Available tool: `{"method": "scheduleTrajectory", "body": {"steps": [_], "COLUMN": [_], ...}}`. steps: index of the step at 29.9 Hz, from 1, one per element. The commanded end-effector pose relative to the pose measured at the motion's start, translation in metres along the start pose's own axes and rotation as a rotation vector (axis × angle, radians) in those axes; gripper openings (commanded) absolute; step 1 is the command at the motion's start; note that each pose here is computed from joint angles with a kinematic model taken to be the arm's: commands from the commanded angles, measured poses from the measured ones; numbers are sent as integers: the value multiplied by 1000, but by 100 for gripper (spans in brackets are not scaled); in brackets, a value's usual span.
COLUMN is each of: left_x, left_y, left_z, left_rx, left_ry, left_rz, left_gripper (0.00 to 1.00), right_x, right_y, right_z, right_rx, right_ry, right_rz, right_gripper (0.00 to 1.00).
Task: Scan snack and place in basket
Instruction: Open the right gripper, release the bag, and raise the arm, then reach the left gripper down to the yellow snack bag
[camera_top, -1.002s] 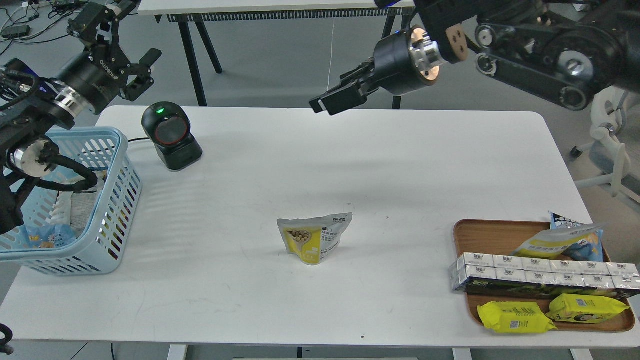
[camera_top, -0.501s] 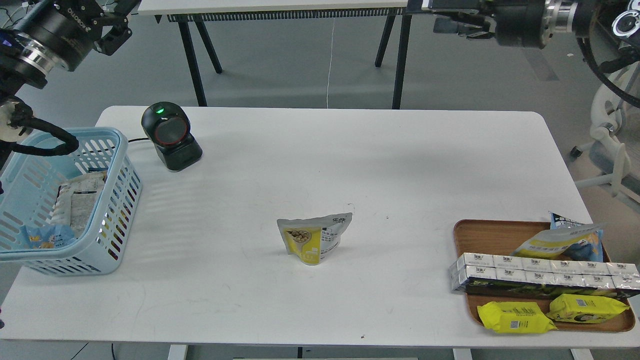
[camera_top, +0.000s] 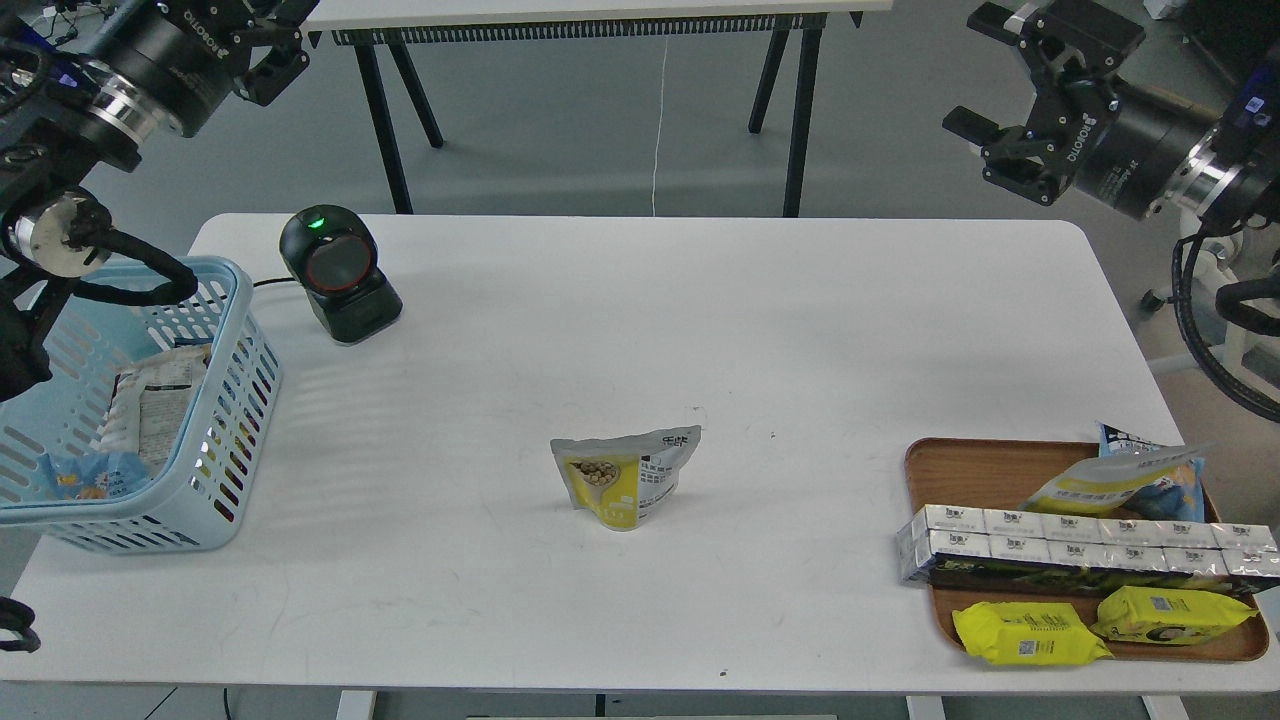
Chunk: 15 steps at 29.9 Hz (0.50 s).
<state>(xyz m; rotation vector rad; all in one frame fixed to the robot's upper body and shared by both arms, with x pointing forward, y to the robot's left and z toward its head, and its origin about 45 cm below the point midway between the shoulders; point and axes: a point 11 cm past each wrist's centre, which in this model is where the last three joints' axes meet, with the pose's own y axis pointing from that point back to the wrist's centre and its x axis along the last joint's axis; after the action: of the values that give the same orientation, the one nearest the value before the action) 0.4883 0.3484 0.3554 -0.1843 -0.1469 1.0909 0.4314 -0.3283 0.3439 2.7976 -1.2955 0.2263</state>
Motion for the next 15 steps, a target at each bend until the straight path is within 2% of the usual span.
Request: {"method": "scheduleTrajectory", "body": {"steps": [1,8,12,15], "left_x": [-5,-36,-59,-80], "left_y": [-9,-51,-77,-88], "left_z": [10,63,106,116], "left_rx": [-8,-6,8,32], "left_ry": [-40,-243,-408,-483], "left_rz": [-29,-183,-279,-350], "left_gripper": [100,100,100,100], "right_x": [-1,-1,-3,-3], "right_y": [8,13,12,14], "right_z": [5,15,19,24], "right_rx": [43,33,29,19], "right_ry": [-55,-71,-80,-83], "right_rz": [28,48,47,52], "right_gripper": [99,99,99,99]}}
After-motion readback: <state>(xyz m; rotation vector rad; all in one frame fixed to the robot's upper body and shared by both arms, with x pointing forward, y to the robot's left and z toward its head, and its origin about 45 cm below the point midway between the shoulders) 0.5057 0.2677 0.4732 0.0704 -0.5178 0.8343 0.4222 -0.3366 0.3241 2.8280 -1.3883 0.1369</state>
